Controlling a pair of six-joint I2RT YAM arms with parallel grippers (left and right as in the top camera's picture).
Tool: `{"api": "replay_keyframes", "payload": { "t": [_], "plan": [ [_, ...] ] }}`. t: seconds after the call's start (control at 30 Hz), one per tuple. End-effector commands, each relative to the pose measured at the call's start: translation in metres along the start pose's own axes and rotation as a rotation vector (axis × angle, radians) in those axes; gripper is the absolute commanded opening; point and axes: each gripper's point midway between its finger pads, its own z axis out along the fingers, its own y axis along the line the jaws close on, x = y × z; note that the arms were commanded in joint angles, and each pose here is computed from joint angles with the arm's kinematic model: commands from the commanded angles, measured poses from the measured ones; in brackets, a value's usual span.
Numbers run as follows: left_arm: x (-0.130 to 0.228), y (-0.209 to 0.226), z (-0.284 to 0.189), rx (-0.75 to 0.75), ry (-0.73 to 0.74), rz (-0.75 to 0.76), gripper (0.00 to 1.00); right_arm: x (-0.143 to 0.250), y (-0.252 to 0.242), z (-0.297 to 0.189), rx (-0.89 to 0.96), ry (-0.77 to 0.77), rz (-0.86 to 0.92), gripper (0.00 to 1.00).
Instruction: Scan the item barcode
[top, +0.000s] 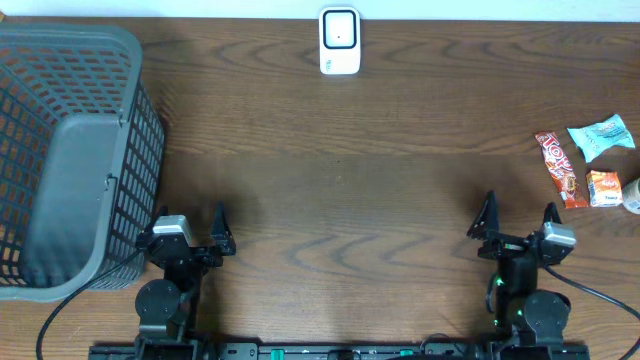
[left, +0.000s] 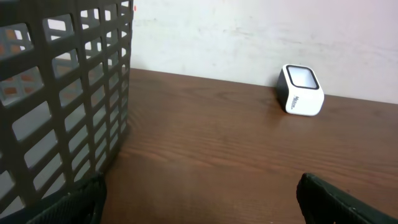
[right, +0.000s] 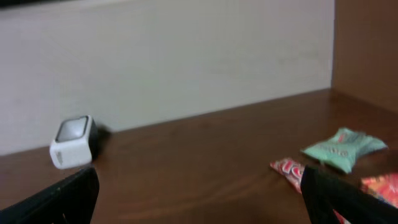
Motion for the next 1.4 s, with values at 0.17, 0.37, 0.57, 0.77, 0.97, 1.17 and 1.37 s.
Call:
{"api": "replay_keyframes", "payload": {
  "t": [0.17, 0.37, 0.57, 0.77, 0.97, 1.17, 1.37],
  "plan": [
    [0.017, 0.005, 0.002, -0.016, 0.04, -0.001, 0.98, 0.029, -0.011, 0.0, 0.035, 0.087, -0.022, 0.99],
    [0.017, 0.004, 0.002, -0.016, 0.04, -0.001, 0.98, 0.031, -0.006, 0.0, 0.0, 0.099, -0.111, 0.99],
    [0.017, 0.005, 0.002, -0.016, 0.04, -0.001, 0.98, 0.031, -0.006, 0.0, -0.001, 0.097, -0.115, 0.99],
    [0.017, 0.005, 0.002, -0.016, 0.04, -0.001, 0.98, 0.031, -0.006, 0.0, -0.001, 0.098, -0.115, 0.99],
    [0.017, 0.005, 0.002, -0.016, 0.04, -0.001, 0.98, 0.031, -0.006, 0.0, -0.001, 0.098, -0.115, 0.99],
    [0.016, 0.004, 0.002, -0.015, 0.036, -0.001, 0.98, 0.031, -0.006, 0.0, -0.001, 0.098, -0.115, 0.99],
    [0.016, 0.004, 0.002, -0.014, 0.036, -0.001, 0.98, 0.031, -0.006, 0.0, -0.001, 0.098, -0.115, 0.99]
  ]
}}
